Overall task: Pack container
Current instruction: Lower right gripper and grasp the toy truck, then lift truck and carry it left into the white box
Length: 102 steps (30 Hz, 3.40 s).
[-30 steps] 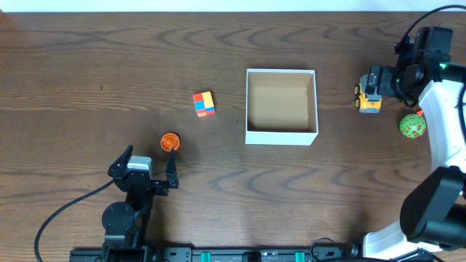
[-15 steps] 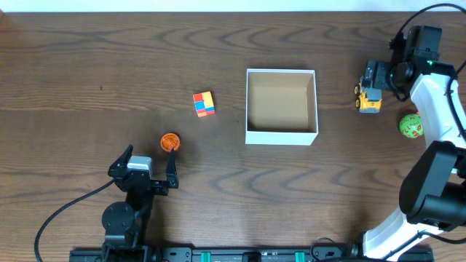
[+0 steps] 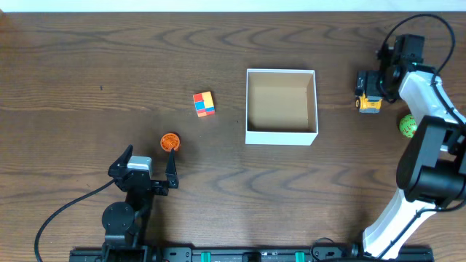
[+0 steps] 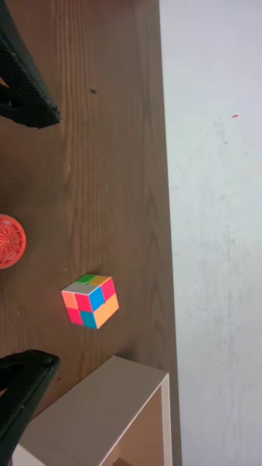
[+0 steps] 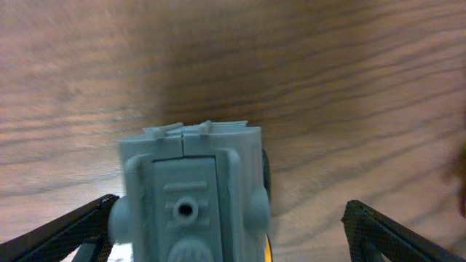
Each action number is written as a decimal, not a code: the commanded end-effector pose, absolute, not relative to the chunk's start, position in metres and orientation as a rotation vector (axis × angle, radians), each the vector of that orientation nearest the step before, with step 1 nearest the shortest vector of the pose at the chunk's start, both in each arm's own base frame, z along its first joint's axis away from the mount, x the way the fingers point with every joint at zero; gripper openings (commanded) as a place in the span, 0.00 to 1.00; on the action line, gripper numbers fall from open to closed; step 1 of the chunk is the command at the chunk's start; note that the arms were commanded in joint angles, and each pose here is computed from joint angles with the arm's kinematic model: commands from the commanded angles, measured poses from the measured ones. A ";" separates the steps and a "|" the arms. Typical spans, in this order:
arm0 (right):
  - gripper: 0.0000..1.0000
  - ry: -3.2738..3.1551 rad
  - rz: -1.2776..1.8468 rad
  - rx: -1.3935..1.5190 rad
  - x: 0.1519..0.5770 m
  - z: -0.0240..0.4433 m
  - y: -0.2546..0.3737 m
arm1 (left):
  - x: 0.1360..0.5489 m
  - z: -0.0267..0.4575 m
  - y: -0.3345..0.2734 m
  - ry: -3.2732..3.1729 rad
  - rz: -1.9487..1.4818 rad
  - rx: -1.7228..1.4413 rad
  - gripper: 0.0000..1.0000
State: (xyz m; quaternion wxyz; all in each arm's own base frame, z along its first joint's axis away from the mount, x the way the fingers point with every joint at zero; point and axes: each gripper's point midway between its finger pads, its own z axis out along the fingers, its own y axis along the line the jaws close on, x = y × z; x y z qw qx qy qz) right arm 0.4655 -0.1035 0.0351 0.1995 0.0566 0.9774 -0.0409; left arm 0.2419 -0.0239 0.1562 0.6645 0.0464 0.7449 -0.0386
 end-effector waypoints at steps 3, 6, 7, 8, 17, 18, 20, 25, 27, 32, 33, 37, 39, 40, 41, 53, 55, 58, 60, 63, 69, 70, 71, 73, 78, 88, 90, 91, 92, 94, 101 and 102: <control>0.99 2.760 -0.142 -0.007 0.469 0.022 -0.103 | 0.242 0.140 -0.025 1.719 -0.087 0.118 0.98; 0.99 2.759 -0.132 -0.014 0.471 0.019 -0.102 | 0.242 0.139 -0.025 1.719 -0.087 0.118 0.98; 0.99 2.753 -0.113 -0.019 0.472 0.019 -0.100 | 0.242 0.140 -0.025 1.719 -0.087 0.118 0.98; 0.99 2.748 -0.096 -0.023 0.473 0.019 -0.098 | 0.242 0.139 -0.025 1.719 -0.087 0.118 0.98; 0.99 2.730 -0.076 -0.040 0.478 0.021 -0.093 | 0.242 0.139 -0.025 1.719 -0.087 0.118 0.98; 0.99 2.729 -0.076 -0.043 0.478 0.021 -0.092 | 0.242 0.140 -0.025 1.719 -0.087 0.118 0.98; 0.95 2.727 -0.076 -0.047 0.479 0.021 -0.090 | 0.242 0.139 -0.025 1.719 -0.087 0.118 0.98; 0.83 2.720 -0.076 -0.047 0.480 0.022 -0.090 | 0.242 0.140 -0.025 1.719 -0.087 0.118 0.98; 0.82 2.717 -0.075 -0.035 0.481 0.023 -0.089 | 0.242 0.139 -0.025 1.719 -0.087 0.118 0.98; 0.66 2.710 -0.075 -0.037 0.484 0.026 -0.089 | 0.242 0.139 -0.025 1.719 -0.087 0.118 0.98; 0.62 2.710 -0.075 -0.037 0.484 0.026 -0.089 | 0.242 0.139 -0.025 1.719 -0.087 0.118 0.98; 0.52 2.710 -0.076 -0.036 0.484 0.026 -0.089 | 0.242 0.139 -0.025 1.719 -0.087 0.118 0.98; 0.51 2.709 -0.072 -0.016 0.484 0.027 -0.089 | 0.242 0.140 -0.025 1.719 -0.087 0.118 0.98; 0.49 2.706 -0.069 0.000 0.485 0.028 -0.089 | 0.242 0.139 -0.025 1.719 -0.087 0.118 0.98; 0.48 2.704 -0.067 0.011 0.486 0.029 -0.089 | 0.242 0.140 -0.025 1.719 -0.087 0.118 0.98; 0.39 2.702 -0.046 0.017 0.502 0.082 -0.077 | 0.242 0.140 -0.025 1.719 -0.087 0.118 0.98; 0.39 2.695 -0.039 -0.014 0.507 0.102 -0.065 | 0.242 0.139 -0.025 1.719 -0.087 0.118 0.98; 0.42 2.680 -0.028 -0.074 0.513 0.132 -0.043 | 0.242 0.139 -0.025 1.719 -0.087 0.118 0.98; 0.42 2.664 -0.018 -0.127 0.515 0.155 -0.023 | 0.242 0.139 -0.025 1.719 -0.087 0.118 0.98; 0.42 2.645 0.006 -0.220 0.512 0.186 0.014 | 0.242 0.139 -0.025 1.719 -0.087 0.118 0.98; 0.42 2.627 0.104 -0.430 0.484 0.230 0.105 | 0.242 0.139 -0.025 1.719 -0.087 0.118 0.98; 0.42 2.631 0.115 -0.451 0.479 0.232 0.116 | 0.242 0.139 -0.025 1.719 -0.087 0.118 0.98; 0.42 2.640 0.126 -0.487 0.471 0.233 0.130 | 0.242 0.140 -0.025 1.719 -0.087 0.118 0.98; 0.42 2.656 0.140 -0.547 0.459 0.231 0.150 | 0.242 0.139 -0.025 1.719 -0.087 0.118 0.98; 0.42 2.674 0.149 -0.721 0.433 0.223 0.186 | 0.242 0.139 -0.025 1.719 -0.087 0.118 0.98; 0.42 2.783 0.170 -0.614 0.417 0.199 0.200 | 0.242 0.139 -0.025 1.719 -0.087 0.118 0.98; 0.43 2.832 0.176 -0.518 0.415 0.187 0.197 | 0.242 0.140 -0.025 1.719 -0.087 0.118 0.98; 0.43 2.854 0.178 -0.470 0.415 0.179 0.196 | 0.242 0.140 -0.025 1.719 -0.087 0.118 0.98; 0.43 2.869 0.179 -0.439 0.415 0.173 0.196 | 0.242 0.139 -0.025 1.719 -0.087 0.118 0.98; 0.43 2.898 0.180 -0.378 0.414 0.159 0.195 | 0.242 0.139 -0.025 1.719 -0.087 0.118 0.98; 0.44 2.953 0.184 -0.212 0.412 0.112 0.195 | 0.242 0.139 -0.025 1.719 -0.087 0.118 0.98; 0.44 2.955 0.186 -0.191 0.412 0.106 0.195 | 0.242 0.139 -0.025 1.719 -0.087 0.118 0.98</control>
